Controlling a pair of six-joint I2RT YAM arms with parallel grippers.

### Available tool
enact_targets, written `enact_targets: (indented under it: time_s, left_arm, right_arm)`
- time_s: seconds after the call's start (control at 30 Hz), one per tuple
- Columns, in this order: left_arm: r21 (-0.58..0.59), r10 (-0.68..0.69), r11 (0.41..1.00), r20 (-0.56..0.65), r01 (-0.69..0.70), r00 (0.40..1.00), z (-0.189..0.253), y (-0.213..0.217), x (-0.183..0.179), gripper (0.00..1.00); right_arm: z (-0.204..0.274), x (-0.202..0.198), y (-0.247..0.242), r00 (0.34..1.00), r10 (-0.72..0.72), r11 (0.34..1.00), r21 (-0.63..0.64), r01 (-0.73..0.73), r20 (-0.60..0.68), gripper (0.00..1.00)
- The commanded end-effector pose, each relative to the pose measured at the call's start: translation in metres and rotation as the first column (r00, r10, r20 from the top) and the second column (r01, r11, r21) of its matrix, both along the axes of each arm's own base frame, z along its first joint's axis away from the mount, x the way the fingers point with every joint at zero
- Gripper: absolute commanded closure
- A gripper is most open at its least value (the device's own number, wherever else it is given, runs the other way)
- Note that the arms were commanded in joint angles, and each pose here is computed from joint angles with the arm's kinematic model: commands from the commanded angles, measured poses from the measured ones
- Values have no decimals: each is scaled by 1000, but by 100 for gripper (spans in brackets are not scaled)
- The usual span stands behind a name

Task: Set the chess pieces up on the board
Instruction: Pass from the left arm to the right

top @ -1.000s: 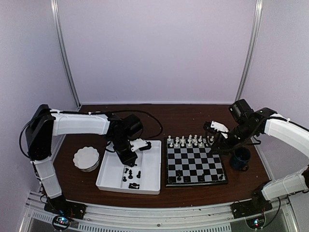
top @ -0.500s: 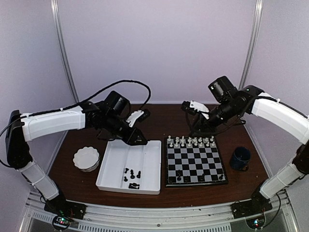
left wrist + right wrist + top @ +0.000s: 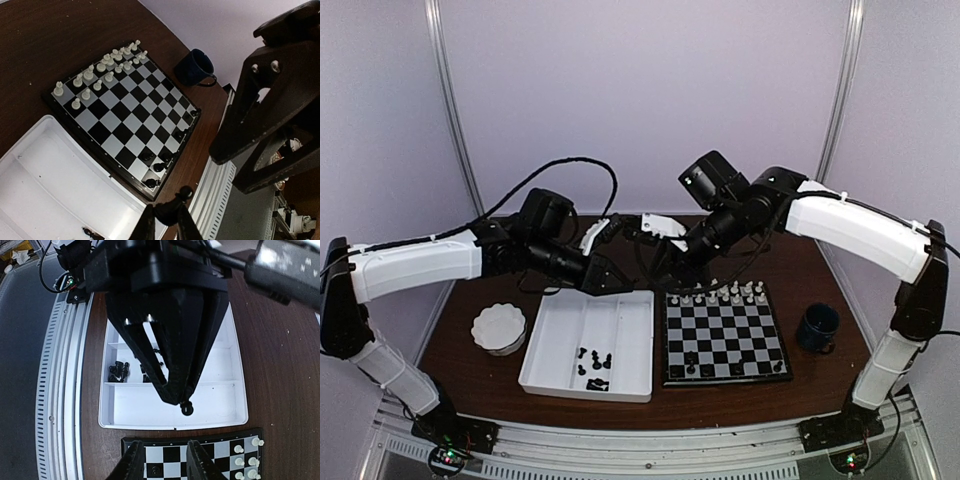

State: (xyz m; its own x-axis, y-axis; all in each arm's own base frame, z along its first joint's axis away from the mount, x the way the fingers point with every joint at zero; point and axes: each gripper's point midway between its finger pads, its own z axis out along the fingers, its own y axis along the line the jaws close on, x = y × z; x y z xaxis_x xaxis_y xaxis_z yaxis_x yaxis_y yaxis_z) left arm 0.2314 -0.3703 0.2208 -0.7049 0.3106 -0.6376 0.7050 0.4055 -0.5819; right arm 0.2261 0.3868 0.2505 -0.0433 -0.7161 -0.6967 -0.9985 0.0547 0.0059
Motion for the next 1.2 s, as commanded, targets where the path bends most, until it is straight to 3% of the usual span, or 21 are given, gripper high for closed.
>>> enact_targets:
  time_s: [0.0, 0.43, 1.17]
  left_arm:
    - [-103, -39, 994, 18, 41, 999, 25, -3, -10, 86]
    - [-118, -65, 991, 9, 66, 998, 26, 0, -19, 86]
    - [-121, -65, 990, 11, 66, 998, 23, 1, -20, 83]
  right_arm:
    - [14, 2, 13, 998, 19, 1000, 21, -20, 53, 69]
    - [10, 0, 30, 999, 27, 999, 41, -26, -21, 76]
    - [4, -11, 37, 994, 70, 997, 51, -66, -86, 100]
